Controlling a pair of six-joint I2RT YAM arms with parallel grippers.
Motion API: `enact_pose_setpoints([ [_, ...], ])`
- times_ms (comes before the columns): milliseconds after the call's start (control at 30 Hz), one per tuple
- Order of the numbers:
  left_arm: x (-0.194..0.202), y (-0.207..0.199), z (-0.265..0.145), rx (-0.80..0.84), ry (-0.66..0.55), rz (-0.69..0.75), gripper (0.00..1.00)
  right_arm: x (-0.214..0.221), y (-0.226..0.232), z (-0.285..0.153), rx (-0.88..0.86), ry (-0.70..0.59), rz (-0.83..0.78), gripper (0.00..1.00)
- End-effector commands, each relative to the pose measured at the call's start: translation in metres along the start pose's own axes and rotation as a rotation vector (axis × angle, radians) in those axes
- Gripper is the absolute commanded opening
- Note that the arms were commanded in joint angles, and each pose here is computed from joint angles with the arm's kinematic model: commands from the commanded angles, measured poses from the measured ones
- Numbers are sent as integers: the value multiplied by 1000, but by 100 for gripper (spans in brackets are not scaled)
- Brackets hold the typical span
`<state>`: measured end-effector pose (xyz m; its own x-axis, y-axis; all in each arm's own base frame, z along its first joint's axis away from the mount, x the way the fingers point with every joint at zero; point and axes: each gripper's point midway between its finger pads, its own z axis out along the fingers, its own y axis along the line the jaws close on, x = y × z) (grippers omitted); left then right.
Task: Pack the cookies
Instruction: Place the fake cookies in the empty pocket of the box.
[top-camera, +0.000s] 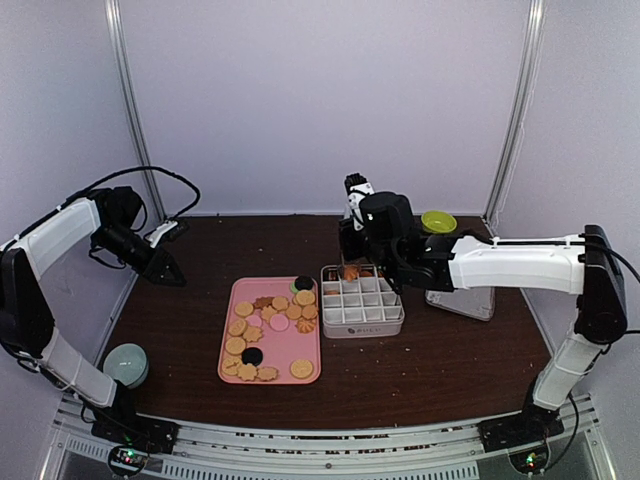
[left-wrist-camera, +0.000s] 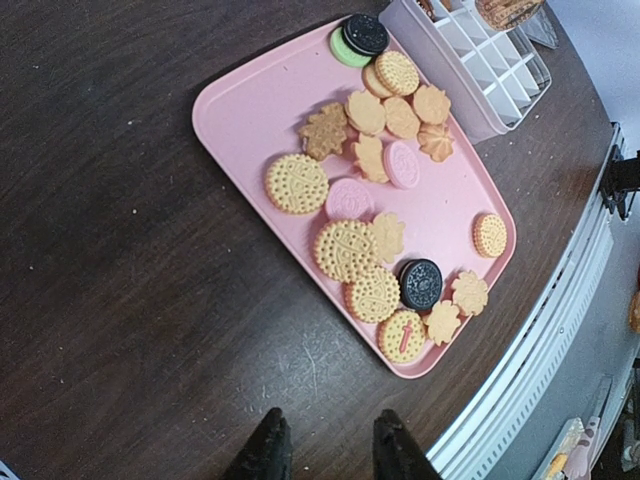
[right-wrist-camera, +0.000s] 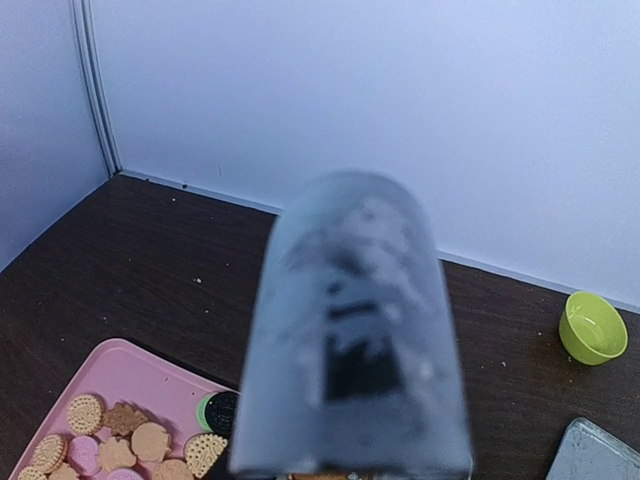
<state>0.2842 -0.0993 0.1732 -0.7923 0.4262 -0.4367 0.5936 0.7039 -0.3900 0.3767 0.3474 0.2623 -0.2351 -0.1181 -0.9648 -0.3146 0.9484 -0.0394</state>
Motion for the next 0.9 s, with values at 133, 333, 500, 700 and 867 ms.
enact_pose_setpoints([
  [133,-9,-1,-10,-12,-30,20,31,18,4,12,-4,25,19,25],
  [333,-9,-1,-10,-12,-31,21,31,29,0,17,10,45,17,27],
  [500,-8,-1,-11,-17,-31,24,31,35,-4,20,16,59,16,36],
  [700,-9,-2,-12,-20,-35,29,32,29,-3,17,8,50,17,47],
  [867,-9,-2,-13,-24,-35,33,32,14,-4,10,1,25,17,48],
])
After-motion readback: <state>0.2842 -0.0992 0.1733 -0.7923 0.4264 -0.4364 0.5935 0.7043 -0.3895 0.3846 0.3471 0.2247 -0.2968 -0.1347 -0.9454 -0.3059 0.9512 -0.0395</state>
